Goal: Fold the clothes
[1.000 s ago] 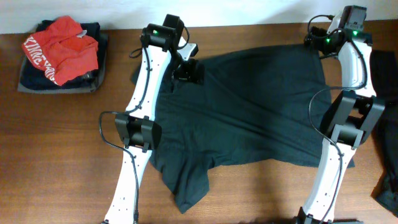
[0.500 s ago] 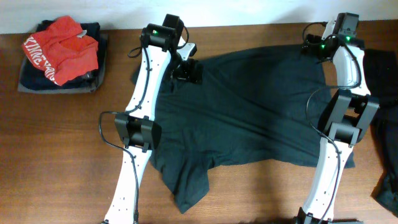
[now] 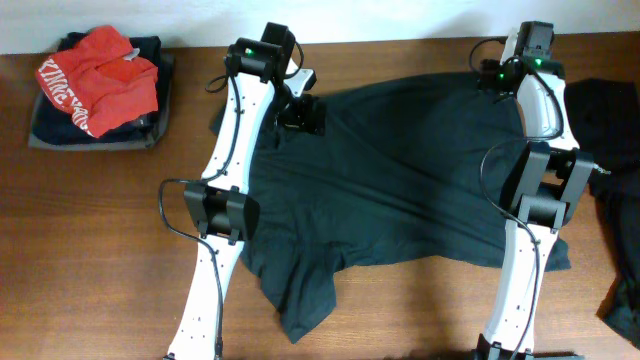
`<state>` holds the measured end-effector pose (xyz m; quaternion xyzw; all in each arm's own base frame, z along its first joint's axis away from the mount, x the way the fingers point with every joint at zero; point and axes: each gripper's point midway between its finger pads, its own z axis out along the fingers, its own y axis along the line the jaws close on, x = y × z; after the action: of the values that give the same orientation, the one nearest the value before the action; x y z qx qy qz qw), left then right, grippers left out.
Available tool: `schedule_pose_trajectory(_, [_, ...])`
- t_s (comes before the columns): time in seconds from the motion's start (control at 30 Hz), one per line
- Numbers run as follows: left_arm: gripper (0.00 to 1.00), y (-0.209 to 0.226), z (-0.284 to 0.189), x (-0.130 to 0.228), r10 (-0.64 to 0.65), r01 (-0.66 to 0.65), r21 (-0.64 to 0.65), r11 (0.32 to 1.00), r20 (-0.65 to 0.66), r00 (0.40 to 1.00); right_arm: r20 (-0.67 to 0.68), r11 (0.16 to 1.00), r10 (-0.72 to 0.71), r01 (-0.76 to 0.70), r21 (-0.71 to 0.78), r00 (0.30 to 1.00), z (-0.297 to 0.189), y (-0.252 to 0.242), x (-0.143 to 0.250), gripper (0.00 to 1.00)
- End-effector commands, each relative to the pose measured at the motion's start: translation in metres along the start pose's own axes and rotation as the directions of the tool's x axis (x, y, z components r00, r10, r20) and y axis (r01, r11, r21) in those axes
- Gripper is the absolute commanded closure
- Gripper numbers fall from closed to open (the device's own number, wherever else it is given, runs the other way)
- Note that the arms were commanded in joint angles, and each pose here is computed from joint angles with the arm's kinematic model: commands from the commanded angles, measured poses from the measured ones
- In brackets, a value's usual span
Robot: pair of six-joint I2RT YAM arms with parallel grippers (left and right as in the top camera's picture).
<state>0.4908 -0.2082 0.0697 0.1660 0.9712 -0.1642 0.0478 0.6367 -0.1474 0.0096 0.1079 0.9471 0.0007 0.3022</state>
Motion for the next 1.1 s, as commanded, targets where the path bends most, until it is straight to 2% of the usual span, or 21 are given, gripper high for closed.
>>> schedule_pose_trajectory(0.0, [0.01, -0.002, -0.014, -0.005, 0.008, -0.008, -0.008, 1.000, 0.033, 0.999, -0.034, 0.999, 0.012, -0.011, 0.032, 0.999, 0.015, -0.005, 0.014, 0.45])
schedule_pose_trajectory(0.03, [0.01, -0.002, -0.014, -0.005, 0.008, -0.008, -0.008, 1.000, 0.033, 0.999, -0.034, 0.999, 0.012, -0.011, 0.043, 0.999, 0.015, -0.007, 0.015, 0.45])
schedule_pose_trajectory(0.07, [0.01, -0.001, -0.013, -0.005, 0.009, -0.009, -0.009, 1.000, 0.035, 0.999, -0.038, 0.997, 0.012, -0.009, 0.078, 0.999, 0.014, -0.013, 0.016, 0.50])
schedule_pose_trajectory(0.23, [0.02, 0.001, -0.008, -0.007, 0.009, -0.008, -0.009, 1.000, 0.034, 0.999, -0.049, 0.992, 0.014, -0.007, 0.129, 0.999, 0.013, -0.022, 0.018, 0.62])
schedule_pose_trajectory(0.37, [0.29, 0.006, 0.008, -0.003, -0.001, 0.001, -0.007, 1.000, 0.006, 1.000, -0.043, 0.989, 0.047, -0.041, 0.139, 0.998, 0.010, -0.025, 0.016, 0.75])
schedule_pose_trajectory(0.53, [0.30, 0.013, 0.025, 0.003, -0.021, 0.021, -0.008, 1.000, -0.034, 0.999, -0.055, 0.987, 0.082, -0.074, 0.142, 0.995, 0.001, -0.026, 0.013, 0.95])
schedule_pose_trajectory(0.63, [0.23, 0.021, 0.026, 0.001, -0.033, 0.032, -0.010, 0.999, -0.025, 0.999, -0.072, 0.987, 0.084, -0.073, 0.143, 0.994, -0.007, -0.025, 0.013, 0.96])
schedule_pose_trajectory(0.93, [0.21, 0.062, 0.013, -0.004, -0.101, 0.102, -0.020, 0.995, 0.016, 0.995, -0.094, 0.987, 0.084, -0.070, 0.143, 0.992, -0.039, -0.021, 0.000, 0.96])
schedule_pose_trajectory(1.07, [0.16, 0.071, 0.010, -0.009, -0.109, 0.110, -0.022, 0.994, 0.041, 0.993, -0.102, 0.987, 0.085, -0.070, 0.144, 0.991, -0.041, -0.021, 0.001, 0.96])
